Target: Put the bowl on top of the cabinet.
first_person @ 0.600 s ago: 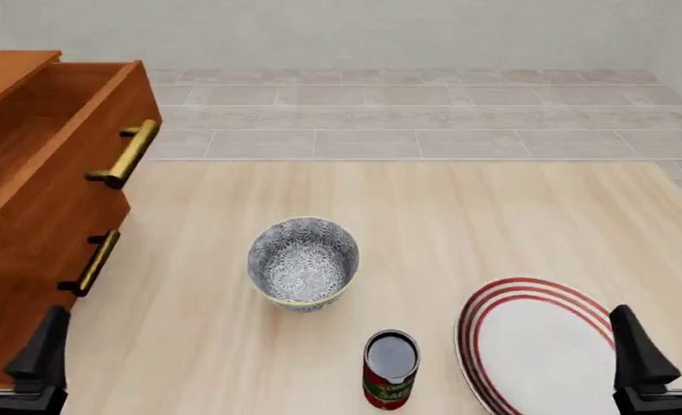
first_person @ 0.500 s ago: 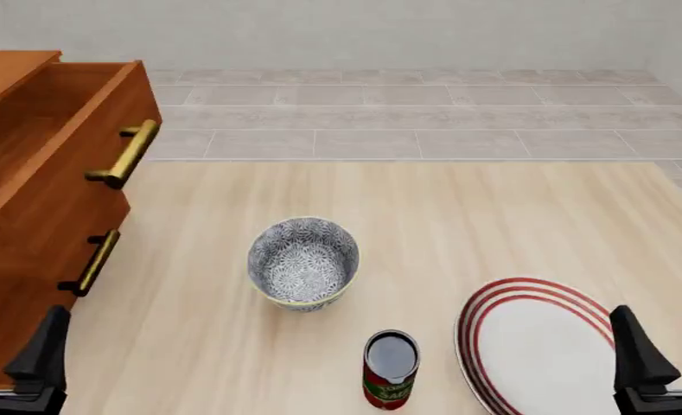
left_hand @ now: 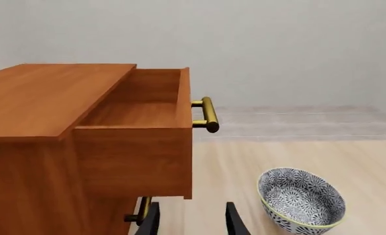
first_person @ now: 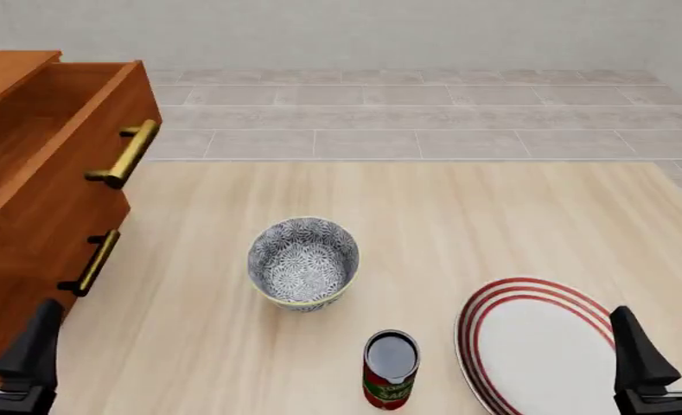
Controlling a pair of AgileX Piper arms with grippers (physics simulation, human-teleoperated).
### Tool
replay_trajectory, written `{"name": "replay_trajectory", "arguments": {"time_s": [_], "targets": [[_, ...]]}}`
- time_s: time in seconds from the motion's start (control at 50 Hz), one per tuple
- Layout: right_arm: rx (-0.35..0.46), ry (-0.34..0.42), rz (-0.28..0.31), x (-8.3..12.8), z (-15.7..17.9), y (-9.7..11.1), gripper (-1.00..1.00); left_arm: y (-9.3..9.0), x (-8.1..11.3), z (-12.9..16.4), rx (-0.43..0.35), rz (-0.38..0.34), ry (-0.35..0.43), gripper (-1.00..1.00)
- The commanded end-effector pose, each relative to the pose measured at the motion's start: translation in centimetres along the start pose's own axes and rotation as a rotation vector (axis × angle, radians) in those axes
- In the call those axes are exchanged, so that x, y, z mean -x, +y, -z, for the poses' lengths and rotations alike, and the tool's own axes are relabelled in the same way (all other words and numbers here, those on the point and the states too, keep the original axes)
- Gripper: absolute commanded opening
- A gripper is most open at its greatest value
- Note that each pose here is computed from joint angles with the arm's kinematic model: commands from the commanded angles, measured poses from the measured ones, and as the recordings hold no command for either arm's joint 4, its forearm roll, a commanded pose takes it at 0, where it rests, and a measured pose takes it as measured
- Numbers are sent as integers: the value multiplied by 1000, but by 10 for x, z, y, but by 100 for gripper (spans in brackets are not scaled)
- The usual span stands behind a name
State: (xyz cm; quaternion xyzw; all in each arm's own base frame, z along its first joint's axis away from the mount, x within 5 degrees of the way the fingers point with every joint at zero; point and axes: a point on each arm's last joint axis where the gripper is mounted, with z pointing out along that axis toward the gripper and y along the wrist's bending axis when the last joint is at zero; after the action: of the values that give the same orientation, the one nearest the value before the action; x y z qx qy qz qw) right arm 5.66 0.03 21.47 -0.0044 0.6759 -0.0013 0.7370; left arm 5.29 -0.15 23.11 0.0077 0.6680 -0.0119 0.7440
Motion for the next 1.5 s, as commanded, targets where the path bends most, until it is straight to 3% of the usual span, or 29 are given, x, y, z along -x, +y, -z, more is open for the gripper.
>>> {"name": "replay_trajectory", "arguments": {"time_s": [0.02, 0.12, 0.18, 0.26, 0.36, 0.46, 0.58, 0.68, 0.88, 1.04, 1.36, 1.5], "targets": [[0, 0, 3, 0, -1, 0, 100, -3, 34, 6, -61, 25, -33, 100], [-3, -3, -1, 1, 0, 0, 100, -4, 63, 16, -125, 56, -40, 100], [-3, -5, 0, 2, 0, 0, 100, -5, 71, 17, -155, 92, -23, 100], [-4, -7, -2, 3, 0, 0, 100, -7, 88, 10, -188, 55, -13, 100], [-4, -10, -2, 4, 1, 0, 100, -9, 121, 9, -281, 108, -35, 100], [-6, -13, -4, 4, 1, 0, 100, -12, 144, 2, -301, 76, -39, 100], [-8, -15, -6, 5, 1, 0, 100, -13, 175, 3, -384, 67, -115, 100], [-10, -17, -9, 5, 1, -1, 100, -23, 187, -9, -481, 80, -118, 100], [-16, -21, -9, 6, 1, -1, 100, -54, 192, -41, -627, 135, -52, 100], [-20, -23, -10, 6, 1, -1, 100, -93, 184, -70, -727, 185, 42, 100], [-20, -25, -3, 5, 1, -1, 100, -141, 151, -117, -730, 188, 195, 100], [-20, -27, -1, 5, 1, -1, 100, -149, 138, -132, -707, 181, 222, 100]]}}
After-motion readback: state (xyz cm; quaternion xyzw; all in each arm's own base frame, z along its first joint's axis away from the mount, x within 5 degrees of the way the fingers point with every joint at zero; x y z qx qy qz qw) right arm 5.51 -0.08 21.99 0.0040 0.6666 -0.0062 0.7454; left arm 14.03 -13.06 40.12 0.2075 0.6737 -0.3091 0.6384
